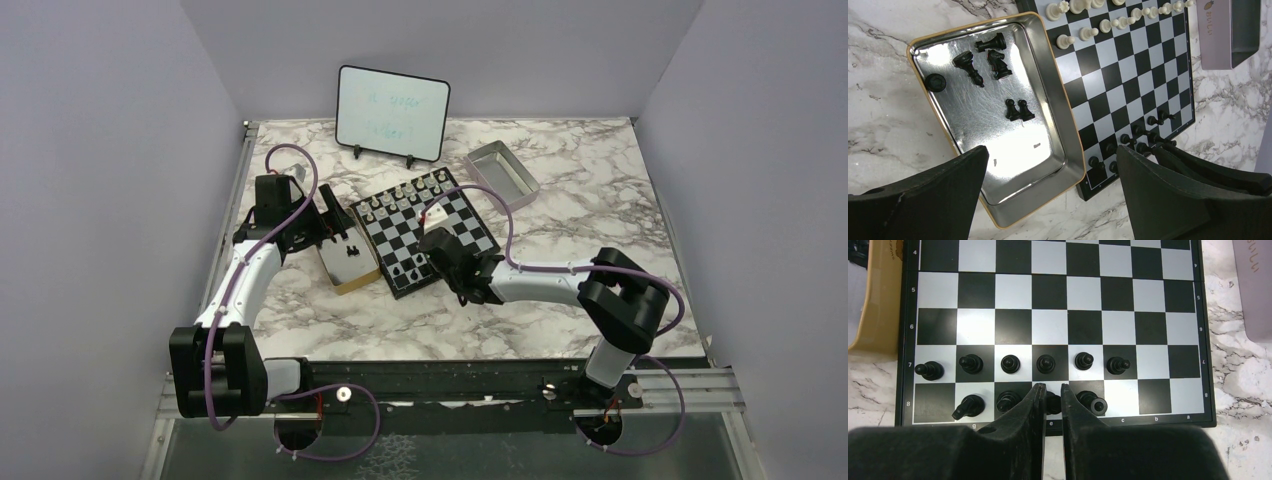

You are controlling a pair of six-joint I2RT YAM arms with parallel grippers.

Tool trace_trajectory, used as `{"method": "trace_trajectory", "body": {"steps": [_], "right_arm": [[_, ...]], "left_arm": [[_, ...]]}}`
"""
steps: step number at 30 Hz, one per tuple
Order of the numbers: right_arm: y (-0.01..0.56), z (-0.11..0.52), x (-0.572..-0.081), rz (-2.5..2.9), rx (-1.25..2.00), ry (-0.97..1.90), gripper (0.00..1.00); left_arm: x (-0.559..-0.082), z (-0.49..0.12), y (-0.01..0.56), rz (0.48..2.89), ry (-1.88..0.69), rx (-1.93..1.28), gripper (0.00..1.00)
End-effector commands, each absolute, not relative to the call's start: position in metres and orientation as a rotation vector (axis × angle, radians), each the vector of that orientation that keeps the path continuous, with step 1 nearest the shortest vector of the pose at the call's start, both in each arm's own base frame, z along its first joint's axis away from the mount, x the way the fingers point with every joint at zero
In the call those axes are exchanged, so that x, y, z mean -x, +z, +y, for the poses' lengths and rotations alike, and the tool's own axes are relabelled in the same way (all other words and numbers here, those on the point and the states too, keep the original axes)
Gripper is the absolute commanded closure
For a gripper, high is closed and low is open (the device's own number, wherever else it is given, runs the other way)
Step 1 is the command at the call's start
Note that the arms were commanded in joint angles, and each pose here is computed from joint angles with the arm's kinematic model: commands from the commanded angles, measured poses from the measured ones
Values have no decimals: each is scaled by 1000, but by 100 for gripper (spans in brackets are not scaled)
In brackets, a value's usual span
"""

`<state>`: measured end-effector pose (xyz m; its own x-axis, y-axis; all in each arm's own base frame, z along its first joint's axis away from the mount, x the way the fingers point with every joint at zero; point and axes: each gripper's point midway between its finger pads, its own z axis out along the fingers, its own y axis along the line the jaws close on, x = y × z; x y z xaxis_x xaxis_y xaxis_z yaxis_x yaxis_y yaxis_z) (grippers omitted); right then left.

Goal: Set up the chess pieces on the board
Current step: Place the chess piece on the chessboard.

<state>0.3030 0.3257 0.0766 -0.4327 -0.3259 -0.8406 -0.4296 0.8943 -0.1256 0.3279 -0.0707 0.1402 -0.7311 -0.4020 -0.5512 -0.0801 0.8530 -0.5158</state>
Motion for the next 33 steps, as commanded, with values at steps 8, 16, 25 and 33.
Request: {"method": "trace_trajectory", "body": {"steps": [8, 16, 25, 33], "right_arm": [[72, 323, -303, 2065, 526, 83, 81], [72, 318, -304, 2060, 529, 51, 81], [69, 323, -303, 2069, 528, 73, 81], [69, 325, -302, 2078, 522, 85, 80]], "left_arm": [[-329, -72, 142, 2333, -628, 326, 1], [-329, -72, 141, 2336, -628, 327, 1], [-329, -72, 141, 2336, -629, 329, 1], [-329, -72, 142, 2334, -630, 330, 1]]}}
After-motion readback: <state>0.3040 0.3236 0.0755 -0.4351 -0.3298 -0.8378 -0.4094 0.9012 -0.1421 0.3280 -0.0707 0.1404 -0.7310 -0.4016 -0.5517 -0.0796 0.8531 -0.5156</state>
